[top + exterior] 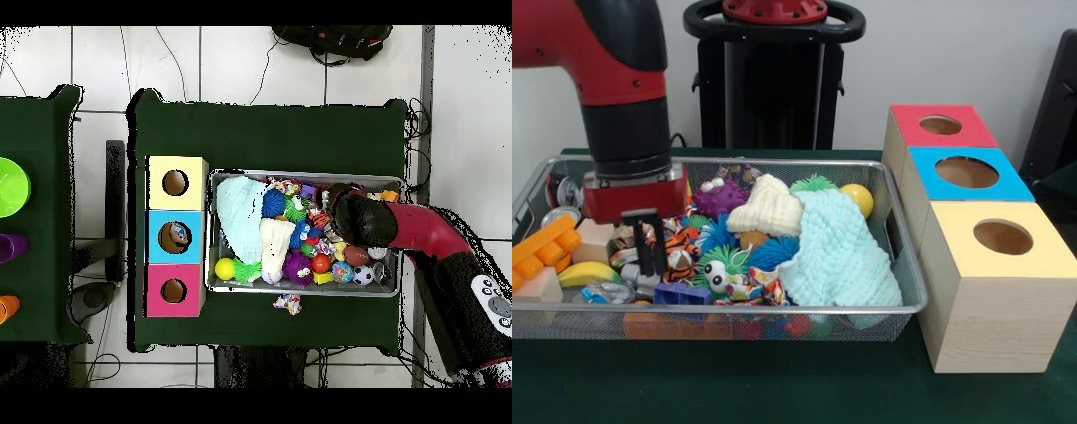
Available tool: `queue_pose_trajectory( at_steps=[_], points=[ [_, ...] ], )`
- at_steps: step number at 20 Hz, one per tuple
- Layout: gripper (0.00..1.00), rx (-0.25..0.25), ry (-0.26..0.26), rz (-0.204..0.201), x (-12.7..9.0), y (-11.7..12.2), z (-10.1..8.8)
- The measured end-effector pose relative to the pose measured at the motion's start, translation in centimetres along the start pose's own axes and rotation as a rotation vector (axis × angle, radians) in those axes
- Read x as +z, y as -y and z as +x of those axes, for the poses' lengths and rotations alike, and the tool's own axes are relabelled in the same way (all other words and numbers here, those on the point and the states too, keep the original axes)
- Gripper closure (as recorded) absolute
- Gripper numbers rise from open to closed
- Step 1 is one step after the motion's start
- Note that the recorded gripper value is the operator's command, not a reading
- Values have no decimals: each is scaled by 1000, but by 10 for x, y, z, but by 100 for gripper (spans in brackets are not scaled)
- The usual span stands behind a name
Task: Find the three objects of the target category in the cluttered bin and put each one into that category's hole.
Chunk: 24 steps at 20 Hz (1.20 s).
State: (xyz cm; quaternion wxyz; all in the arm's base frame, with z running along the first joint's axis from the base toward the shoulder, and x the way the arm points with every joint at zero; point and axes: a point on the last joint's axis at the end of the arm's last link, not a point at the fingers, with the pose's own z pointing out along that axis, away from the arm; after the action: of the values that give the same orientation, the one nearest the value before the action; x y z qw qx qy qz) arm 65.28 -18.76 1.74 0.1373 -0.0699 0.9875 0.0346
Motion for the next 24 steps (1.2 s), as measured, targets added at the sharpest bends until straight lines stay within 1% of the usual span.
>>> queue_pose_trajectory(
  at_steps=[1,3,4,5,6,7,8,12,16,24],
  points=[
    [100,30,-1,-7,9,13,16],
    [100,49,-2,-11,15,21,27],
    [100,70,-5,-16,24,31,42],
    [100,77,-6,-18,27,35,48],
    [100,92,-10,-21,34,43,63],
    [100,99,-12,-23,37,47,71],
    [0,117,-20,-27,43,57,89],
    [0,130,-20,-31,45,64,99],
    [0,134,-13,-35,44,64,100],
    [0,111,2,-23,45,64,100]
  ],
)
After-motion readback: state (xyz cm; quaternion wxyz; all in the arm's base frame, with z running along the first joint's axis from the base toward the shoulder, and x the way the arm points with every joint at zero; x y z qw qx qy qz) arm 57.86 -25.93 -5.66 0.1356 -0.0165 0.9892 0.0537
